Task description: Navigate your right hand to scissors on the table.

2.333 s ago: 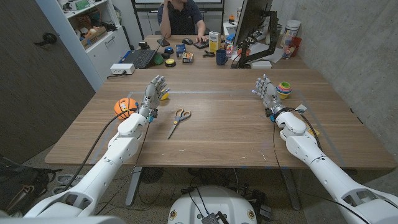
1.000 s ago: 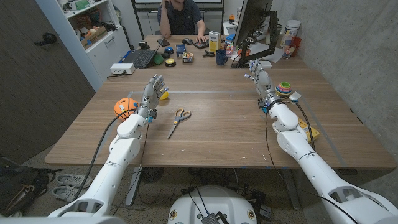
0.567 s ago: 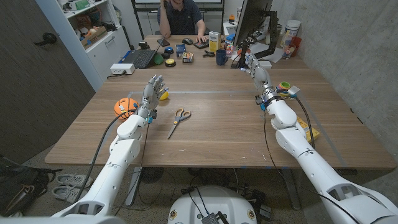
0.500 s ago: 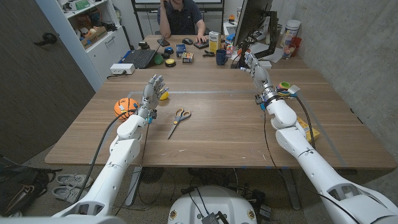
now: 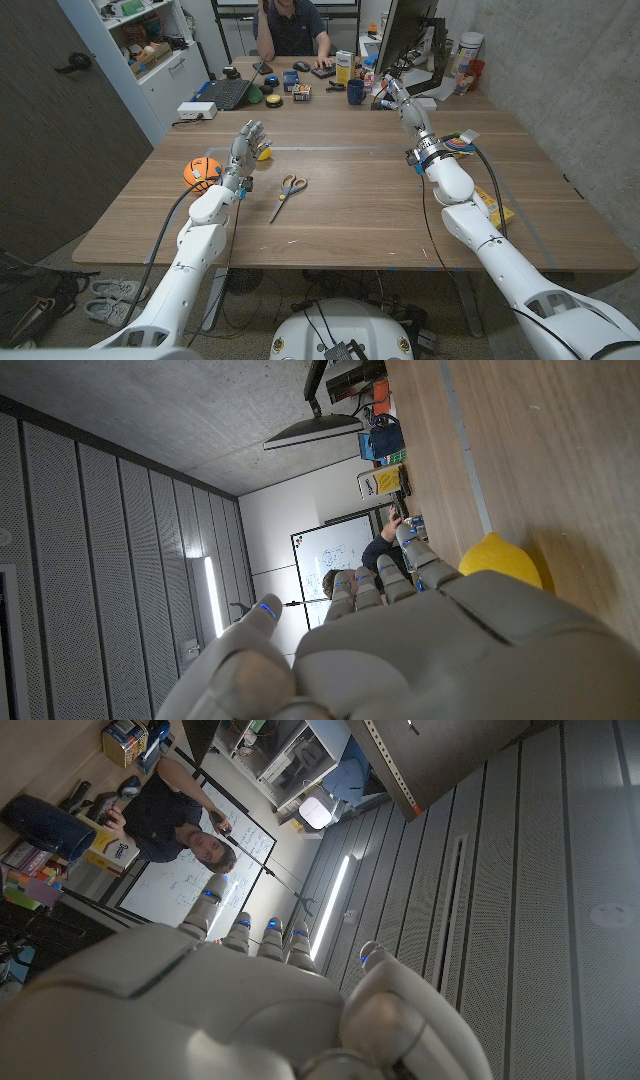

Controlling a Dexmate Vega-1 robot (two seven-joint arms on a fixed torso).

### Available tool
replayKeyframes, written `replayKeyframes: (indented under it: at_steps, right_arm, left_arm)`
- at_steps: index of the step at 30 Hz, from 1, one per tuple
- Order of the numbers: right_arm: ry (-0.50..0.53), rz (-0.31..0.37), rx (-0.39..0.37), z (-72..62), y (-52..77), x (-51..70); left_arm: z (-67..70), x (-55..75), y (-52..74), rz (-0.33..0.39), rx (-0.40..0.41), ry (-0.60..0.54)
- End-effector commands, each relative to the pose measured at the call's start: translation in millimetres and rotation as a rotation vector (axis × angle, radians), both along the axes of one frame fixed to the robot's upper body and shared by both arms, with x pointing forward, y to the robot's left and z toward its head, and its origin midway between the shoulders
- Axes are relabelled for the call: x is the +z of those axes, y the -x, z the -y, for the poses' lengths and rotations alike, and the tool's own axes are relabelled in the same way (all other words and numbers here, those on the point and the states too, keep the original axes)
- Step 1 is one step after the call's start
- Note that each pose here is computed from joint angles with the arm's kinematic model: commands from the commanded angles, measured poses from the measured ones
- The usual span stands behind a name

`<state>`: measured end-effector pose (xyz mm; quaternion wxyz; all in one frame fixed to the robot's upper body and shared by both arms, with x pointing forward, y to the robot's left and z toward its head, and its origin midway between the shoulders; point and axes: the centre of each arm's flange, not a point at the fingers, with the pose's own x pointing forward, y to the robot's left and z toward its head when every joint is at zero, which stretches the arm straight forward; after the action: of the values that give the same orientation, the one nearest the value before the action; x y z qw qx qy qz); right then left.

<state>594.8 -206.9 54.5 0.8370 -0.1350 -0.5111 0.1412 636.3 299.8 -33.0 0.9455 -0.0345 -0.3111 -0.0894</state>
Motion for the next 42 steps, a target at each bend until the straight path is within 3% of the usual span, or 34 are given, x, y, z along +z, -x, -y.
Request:
replayKeyframes:
  at_steps: [1,28,42]
  right_arm:
    - [0.128,0.092,-0.004,-17.2,7.3,5.2]
    - [0.504,0.266,-0.061,-67.3,17.5,6.2]
    - [0.591,0.327,-0.116,-83.5,17.0,7.2]
  left_arm:
    - [2.3,0.5,0.5,-0.001,0.005,0.001]
    - [5.4,-1.3,0.2,-0.006,0.016,0.011]
    - [0.3,-2.5,-0.1,-0.006,0.02,0.018]
